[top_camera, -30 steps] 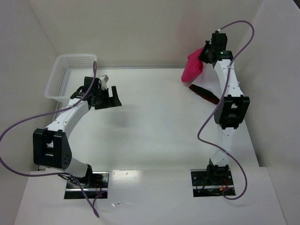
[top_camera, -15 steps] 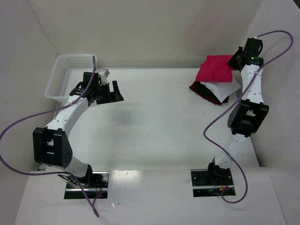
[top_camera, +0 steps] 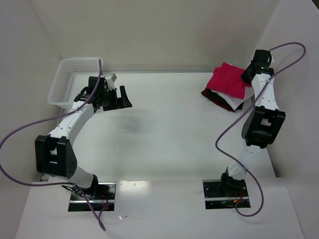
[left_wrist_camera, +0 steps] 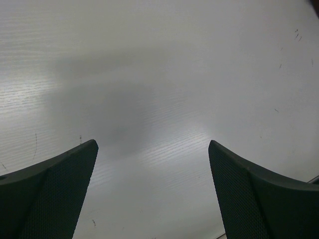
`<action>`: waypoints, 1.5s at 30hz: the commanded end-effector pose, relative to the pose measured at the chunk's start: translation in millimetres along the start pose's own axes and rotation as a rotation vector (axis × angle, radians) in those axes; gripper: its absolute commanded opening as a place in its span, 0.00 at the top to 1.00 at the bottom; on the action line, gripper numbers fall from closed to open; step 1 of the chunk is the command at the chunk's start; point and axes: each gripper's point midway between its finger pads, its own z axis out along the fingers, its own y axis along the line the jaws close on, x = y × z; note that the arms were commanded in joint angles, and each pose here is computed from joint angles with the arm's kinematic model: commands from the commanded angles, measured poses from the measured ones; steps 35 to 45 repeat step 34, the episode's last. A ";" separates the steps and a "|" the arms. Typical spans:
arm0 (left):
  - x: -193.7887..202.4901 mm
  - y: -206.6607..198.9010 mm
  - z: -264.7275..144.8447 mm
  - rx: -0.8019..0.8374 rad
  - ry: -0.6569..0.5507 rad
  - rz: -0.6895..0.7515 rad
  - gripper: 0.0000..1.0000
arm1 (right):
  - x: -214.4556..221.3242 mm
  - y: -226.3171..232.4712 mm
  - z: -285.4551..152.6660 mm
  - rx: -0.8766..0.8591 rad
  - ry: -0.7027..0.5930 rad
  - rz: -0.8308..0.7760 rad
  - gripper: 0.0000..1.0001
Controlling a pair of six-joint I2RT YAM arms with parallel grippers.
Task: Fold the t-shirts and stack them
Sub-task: Put the neatly folded tshirt into the corner of the board with the right arm
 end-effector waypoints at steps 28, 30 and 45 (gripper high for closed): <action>-62.5 -33.8 -95.2 -0.008 -0.330 0.151 0.01 | -19.7 31.5 -242.0 -0.359 -0.399 0.000 0.00; -56.8 -27.2 -96.4 -0.036 -0.333 0.156 0.01 | -11.0 28.0 -251.2 -0.377 -0.402 -0.003 0.00; -51.8 -22.8 -111.5 -0.071 -0.373 0.177 0.01 | 14.9 24.9 -243.6 -0.396 -0.339 -0.029 0.00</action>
